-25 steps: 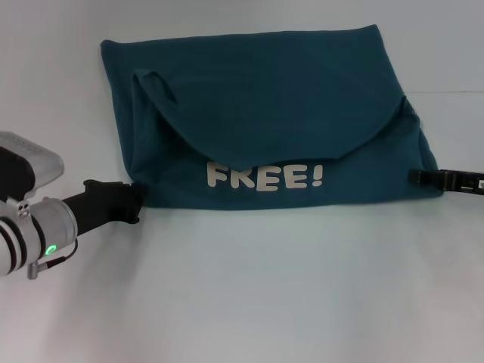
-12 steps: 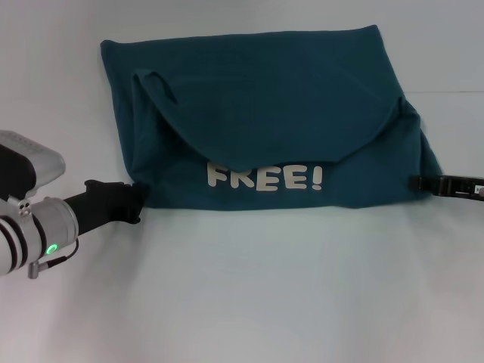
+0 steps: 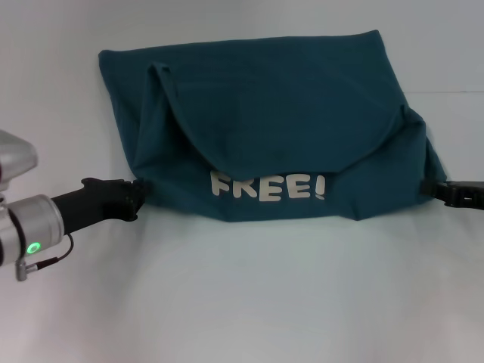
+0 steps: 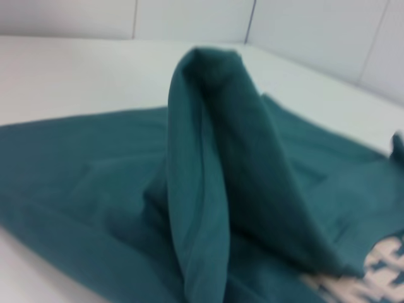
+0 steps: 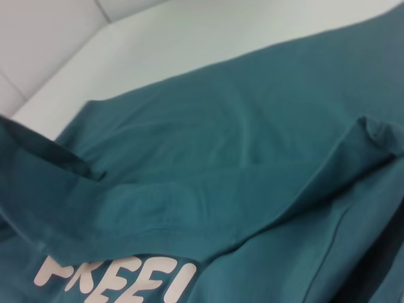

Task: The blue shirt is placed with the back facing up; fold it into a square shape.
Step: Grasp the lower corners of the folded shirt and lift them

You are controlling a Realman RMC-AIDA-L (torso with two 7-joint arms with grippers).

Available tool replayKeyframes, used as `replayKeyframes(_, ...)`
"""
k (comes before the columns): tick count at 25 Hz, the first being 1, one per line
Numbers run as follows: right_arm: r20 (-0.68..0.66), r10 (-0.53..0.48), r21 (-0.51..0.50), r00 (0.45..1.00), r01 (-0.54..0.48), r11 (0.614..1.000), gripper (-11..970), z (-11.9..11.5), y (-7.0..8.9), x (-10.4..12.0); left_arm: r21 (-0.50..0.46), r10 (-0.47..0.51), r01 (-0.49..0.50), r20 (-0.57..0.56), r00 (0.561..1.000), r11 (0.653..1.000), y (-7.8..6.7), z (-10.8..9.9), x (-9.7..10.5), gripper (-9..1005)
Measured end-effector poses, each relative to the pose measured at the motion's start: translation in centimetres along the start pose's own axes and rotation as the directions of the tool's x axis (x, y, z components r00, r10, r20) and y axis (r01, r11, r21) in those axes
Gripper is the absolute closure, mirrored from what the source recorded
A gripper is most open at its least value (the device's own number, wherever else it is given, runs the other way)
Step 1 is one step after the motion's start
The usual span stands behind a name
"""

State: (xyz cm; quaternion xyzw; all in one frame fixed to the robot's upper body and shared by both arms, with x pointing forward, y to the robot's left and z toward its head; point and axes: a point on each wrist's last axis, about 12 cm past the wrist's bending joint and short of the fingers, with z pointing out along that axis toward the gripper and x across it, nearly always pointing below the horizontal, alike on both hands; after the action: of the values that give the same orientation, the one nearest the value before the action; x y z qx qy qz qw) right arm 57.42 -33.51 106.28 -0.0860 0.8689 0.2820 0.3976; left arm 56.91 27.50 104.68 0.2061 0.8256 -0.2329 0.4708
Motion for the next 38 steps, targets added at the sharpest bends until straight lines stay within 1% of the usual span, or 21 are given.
replayKeyframes(4,0.01,-0.02,-0.02,1.0,0.02,1.0,923,-1.0,-0.1,0.6,0.065,-0.057,0.056,0.013,0.998,0.996,-0.3,-1.4,-0.5,975)
replayKeyframes(10,0.058,-0.054,-0.081,0.997,0.059,0.995,938,-3.7,-0.1,0.6,0.092,-0.137,0.136,-0.001,0.991,0.986,-0.2,-2.9,-0.7,973)
replayKeyframes(12,0.078,-0.064,-0.1,0.995,0.072,0.992,938,-4.9,-0.1,0.5,0.079,-0.17,0.169,0.005,0.985,0.982,0.1,-3.5,-0.7,973)
replayKeyframes(14,0.09,-0.067,-0.112,0.994,0.077,0.991,938,-5.9,-0.1,0.4,0.056,-0.211,0.21,0.011,0.977,0.976,0.7,-4.3,-0.6,974)
replayKeyframes(17,0.102,-0.066,-0.136,0.993,0.08,0.987,938,-7.2,-0.2,0.1,0.052,-0.253,0.252,0.011,0.967,0.966,1.3,-5.5,-0.7,974)
replayKeyframes(21,0.106,-0.068,-0.165,0.992,0.085,0.983,938,-8.1,-0.2,0.0,0.087,-0.273,0.27,0.026,0.962,0.959,1.5,-7.0,-1.1,975)
replayKeyframes(27,0.099,-0.072,-0.187,0.993,0.09,0.978,938,-8.9,-0.1,0.5,0.148,-0.278,0.271,0.028,0.96,0.951,1.1,-8.9,-1.5,973)
replayKeyframes(31,0.095,-0.079,-0.214,0.992,0.098,0.972,938,-9.5,0.1,0.7,0.178,-0.291,0.281,0.032,0.956,0.943,1.0,-10.1,-1.3,973)
replayKeyframes(38,0.088,-0.108,-0.273,0.99,0.128,0.954,938,-10.6,0.8,1.3,0.186,-0.326,0.315,0.031,0.945,0.931,1.3,-12.3,-0.5,973)
